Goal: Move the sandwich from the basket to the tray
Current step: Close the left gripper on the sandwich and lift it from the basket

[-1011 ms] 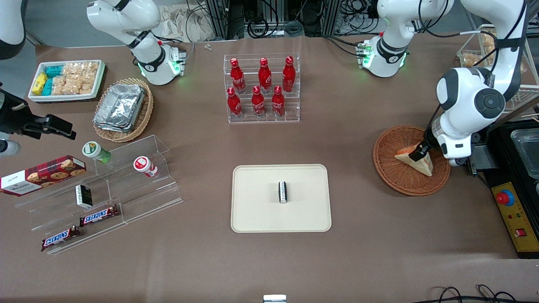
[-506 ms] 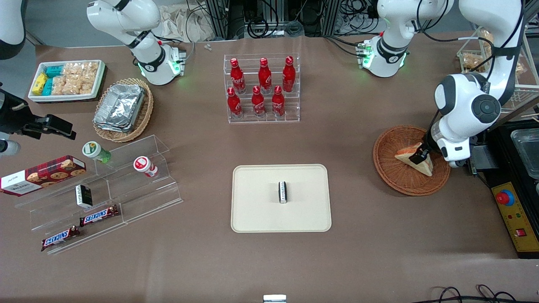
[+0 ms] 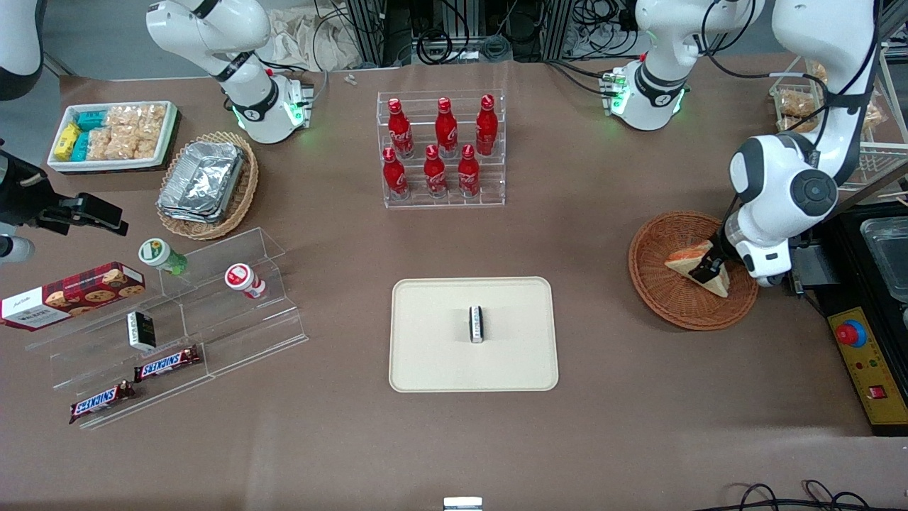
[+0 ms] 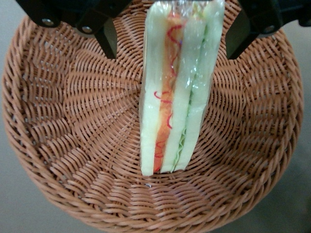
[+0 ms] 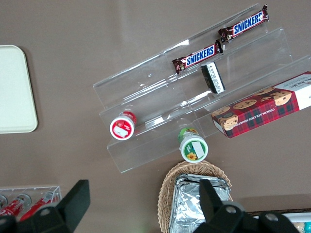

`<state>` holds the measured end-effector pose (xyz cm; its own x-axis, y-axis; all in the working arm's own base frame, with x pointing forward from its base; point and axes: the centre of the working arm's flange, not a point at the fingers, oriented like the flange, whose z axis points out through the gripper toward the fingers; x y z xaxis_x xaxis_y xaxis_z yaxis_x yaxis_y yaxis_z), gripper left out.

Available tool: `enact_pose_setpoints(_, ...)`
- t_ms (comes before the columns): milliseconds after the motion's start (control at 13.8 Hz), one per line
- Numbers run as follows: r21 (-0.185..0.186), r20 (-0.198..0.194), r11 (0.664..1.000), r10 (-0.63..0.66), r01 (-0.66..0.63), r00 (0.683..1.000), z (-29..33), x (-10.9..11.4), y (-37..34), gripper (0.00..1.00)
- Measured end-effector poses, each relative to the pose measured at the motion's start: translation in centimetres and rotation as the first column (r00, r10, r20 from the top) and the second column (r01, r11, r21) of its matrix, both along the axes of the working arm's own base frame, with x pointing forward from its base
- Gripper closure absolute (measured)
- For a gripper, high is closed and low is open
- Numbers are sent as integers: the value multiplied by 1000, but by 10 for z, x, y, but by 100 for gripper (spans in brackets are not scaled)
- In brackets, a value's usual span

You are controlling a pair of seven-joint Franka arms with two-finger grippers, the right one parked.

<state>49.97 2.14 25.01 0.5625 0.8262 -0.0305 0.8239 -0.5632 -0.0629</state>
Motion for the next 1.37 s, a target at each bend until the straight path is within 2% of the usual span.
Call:
enact_pose_setpoints(72, 0, -1, 1000, 2, -2, 1000, -3, 0, 0, 5)
enact_pose_setpoints(144, 1, -3, 1000, 11, -11, 1000, -5, 0, 0, 5)
enact_pose_setpoints(217, 2, -2, 1000, 19, -19, 1000, -6, 0, 0, 13)
enact_pose_setpoints(506, 2, 0, 1000, 24, -24, 1000, -5, 1, 1, 56)
enact_pose_setpoints(578, 2, 3, 1000, 24, -24, 1000, -5, 1, 1, 62)
enact_pose_setpoints(794, 2, 23, 1000, 24, -24, 999, 2, 5, 1, 68)
enact_pose_setpoints(1011, 2, 47, 1000, 21, -21, 999, 14, 8, 0, 81)
enact_pose_setpoints(1083, 3, 53, 1000, 16, -16, 998, 22, 9, -1, 81)
enact_pose_setpoints(1156, 5, 50, 1000, 8, -9, 999, 34, 10, -2, 81)
enact_pose_setpoints(1372, 6, 3, 1000, -27, 27, 1000, 87, 19, -8, 81)
